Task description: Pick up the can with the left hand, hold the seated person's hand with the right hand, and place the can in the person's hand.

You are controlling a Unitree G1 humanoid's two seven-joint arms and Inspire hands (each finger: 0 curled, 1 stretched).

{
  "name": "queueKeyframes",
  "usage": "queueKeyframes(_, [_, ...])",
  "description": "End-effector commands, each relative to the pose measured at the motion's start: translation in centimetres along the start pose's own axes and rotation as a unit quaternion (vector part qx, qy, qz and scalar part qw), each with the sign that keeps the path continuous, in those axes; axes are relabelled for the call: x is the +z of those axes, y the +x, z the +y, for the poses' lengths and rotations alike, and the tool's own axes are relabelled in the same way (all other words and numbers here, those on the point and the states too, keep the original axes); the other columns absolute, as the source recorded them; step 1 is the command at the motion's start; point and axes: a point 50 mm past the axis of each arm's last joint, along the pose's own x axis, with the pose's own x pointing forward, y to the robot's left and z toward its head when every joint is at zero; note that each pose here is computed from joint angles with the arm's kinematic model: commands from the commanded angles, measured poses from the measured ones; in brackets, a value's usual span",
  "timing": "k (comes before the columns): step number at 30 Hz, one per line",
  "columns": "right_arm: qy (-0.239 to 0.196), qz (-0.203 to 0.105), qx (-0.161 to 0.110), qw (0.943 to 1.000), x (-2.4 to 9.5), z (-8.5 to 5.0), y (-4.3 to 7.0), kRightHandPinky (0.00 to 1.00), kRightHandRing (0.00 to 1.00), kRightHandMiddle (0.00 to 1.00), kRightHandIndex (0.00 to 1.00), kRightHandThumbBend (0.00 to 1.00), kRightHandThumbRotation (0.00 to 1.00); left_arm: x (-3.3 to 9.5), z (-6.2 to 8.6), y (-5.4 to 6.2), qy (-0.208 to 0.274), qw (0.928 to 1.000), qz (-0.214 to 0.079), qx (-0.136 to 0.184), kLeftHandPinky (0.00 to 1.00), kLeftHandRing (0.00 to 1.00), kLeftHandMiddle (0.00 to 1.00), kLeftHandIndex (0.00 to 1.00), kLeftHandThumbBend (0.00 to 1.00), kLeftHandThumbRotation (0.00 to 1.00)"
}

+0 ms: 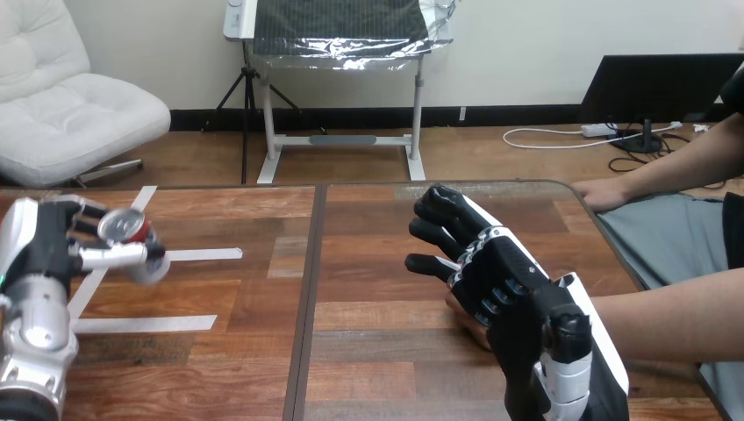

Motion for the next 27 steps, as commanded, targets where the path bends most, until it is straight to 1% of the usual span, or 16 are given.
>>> queueKeyframes(1, [-0.009, -0.029, 0.003, 0.9995, 0.4, -0.1, 1.2, 0.81, 0.89, 0.9, 0.88, 0.93, 1.0, 4.6, 1.9, 1.0, -0.033, 0.9948, -0.092, 0.029, 0.38, 0.43, 0.46, 0.47, 0.77, 0.0])
queueKeyframes(3, [-0.012, -0.026, 0.003, 0.9996, 0.4, -0.2, 1.2, 0.81, 0.9, 0.9, 0.88, 0.93, 1.0, 4.9, 1.9, 0.9, -0.038, 0.9937, -0.101, 0.029, 0.38, 0.43, 0.46, 0.47, 0.78, 0.0])
queueKeyframes(7, [-0.016, -0.026, 0.003, 0.9995, 0.3, -0.2, 1.2, 0.82, 0.9, 0.91, 0.88, 0.92, 1.0, 5.4, 2.0, 0.8, -0.043, 0.9928, -0.109, 0.028, 0.38, 0.43, 0.46, 0.47, 0.78, 0.0])
queueKeyframes(11, [-0.023, -0.025, 0.004, 0.9994, 0.1, -0.3, 1.3, 0.83, 0.91, 0.91, 0.89, 0.92, 1.0, 6.0, 2.1, 0.6, -0.043, 0.9909, -0.125, 0.024, 0.38, 0.43, 0.46, 0.46, 0.79, 0.0])
queueKeyframes(19, [-0.036, -0.018, 0.003, 0.9992, -0.1, -0.5, 1.4, 0.83, 0.92, 0.92, 0.9, 0.92, 1.0, 7.0, 2.3, 0.1, -0.045, 0.9886, -0.143, 0.015, 0.39, 0.43, 0.45, 0.46, 0.8, 0.0])
queueKeyframes(23, [-0.045, -0.017, 0.005, 0.9988, -0.2, -0.8, 1.6, 0.84, 0.92, 0.93, 0.9, 0.92, 1.0, 7.6, 2.4, -0.3, -0.044, 0.9865, -0.157, 0.009, 0.38, 0.43, 0.45, 0.46, 0.79, 0.0])
queueKeyframes(27, [-0.055, -0.014, 0.011, 0.9983, -0.3, -1.2, 1.7, 0.87, 0.94, 0.94, 0.92, 0.91, 1.0, 8.1, 2.5, -0.6, -0.043, 0.985, -0.167, 0.003, 0.38, 0.42, 0.45, 0.46, 0.79, 0.0])
